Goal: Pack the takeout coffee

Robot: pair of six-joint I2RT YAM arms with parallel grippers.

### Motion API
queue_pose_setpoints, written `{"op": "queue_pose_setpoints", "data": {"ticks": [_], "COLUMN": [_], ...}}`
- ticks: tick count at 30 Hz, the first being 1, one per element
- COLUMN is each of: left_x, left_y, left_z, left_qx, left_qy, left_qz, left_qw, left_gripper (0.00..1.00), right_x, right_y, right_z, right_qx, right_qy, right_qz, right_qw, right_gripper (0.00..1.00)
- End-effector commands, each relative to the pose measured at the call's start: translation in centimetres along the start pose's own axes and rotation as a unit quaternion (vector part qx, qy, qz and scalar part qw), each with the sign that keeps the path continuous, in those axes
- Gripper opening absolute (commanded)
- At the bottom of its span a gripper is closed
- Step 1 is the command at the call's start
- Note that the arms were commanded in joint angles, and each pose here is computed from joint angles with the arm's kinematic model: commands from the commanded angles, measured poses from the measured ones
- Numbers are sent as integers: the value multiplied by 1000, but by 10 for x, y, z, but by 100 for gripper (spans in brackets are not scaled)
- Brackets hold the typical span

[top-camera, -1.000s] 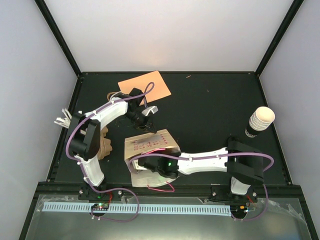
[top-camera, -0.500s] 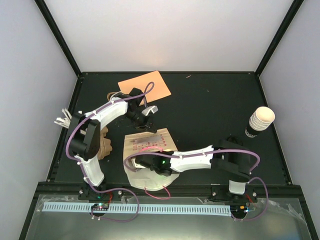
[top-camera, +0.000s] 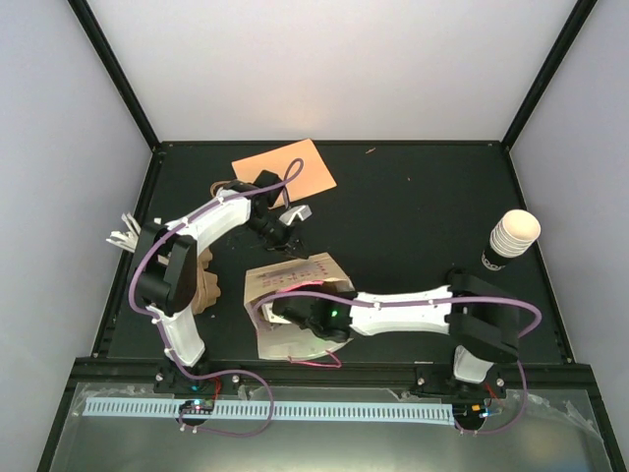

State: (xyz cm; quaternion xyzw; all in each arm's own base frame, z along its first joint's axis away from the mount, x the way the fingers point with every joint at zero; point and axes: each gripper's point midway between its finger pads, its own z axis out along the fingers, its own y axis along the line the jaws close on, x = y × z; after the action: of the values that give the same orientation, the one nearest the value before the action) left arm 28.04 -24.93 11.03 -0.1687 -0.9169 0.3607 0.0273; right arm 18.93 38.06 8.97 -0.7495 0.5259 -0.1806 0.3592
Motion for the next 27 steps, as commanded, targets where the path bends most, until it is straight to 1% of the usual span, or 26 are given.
{"op": "queue_pose_setpoints", "data": {"ticks": [1,3,6,9,11,15,17,18,20,22,25,26,27], "left_x": [-12,-14,-18,-20,-17,-14,-22,-29,-50,-72,-92,-95,-96], "left_y": [-12,-13,-18,-24,-29,-42,-45,-42,-34,-28,-32,-33,-38], "left_z": [-5,-5,-7,-6,0,11,4,-3,-33,-73,-137,-157,-173], "left_qx": [9,10,18,31,36,43,32,13,-29,-42,-61,-70,-77], "left_qy": [-10,-10,-16,-19,-10,3,-12,-28,-80,-143,-226,-250,-270], "left_qz": [11,12,15,21,26,43,51,52,43,29,28,29,34], "left_qw": [1000,1000,1000,999,999,998,998,998,995,988,972,965,959], "left_gripper": [3,5,10,15,17,17,18,20,31,39,54,59,68], "right_x": [3,1,2,11,16,21,23,23,26,25,25,25,26], "right_y": [-29,-31,-23,-18,-24,-44,-58,-64,-76,-86,-99,-105,-111], "right_z": [-33,-50,-75,-95,-104,-116,-116,-115,-111,-106,-96,-93,-90], "right_qx": [5,-24,-100,-149,-156,-152,-139,-135,-130,-126,-120,-114,-106], "right_qy": [-12,-26,-34,-19,-11,-13,-15,-15,-13,-14,-11,-9,-5], "right_qz": [18,18,19,22,35,66,80,87,98,107,118,124,129], "right_qw": [1000,999,994,988,987,986,987,987,987,986,986,986,986], "right_gripper": [1,1,1,1,1,1,1,1,1,1,1,1,1]}}
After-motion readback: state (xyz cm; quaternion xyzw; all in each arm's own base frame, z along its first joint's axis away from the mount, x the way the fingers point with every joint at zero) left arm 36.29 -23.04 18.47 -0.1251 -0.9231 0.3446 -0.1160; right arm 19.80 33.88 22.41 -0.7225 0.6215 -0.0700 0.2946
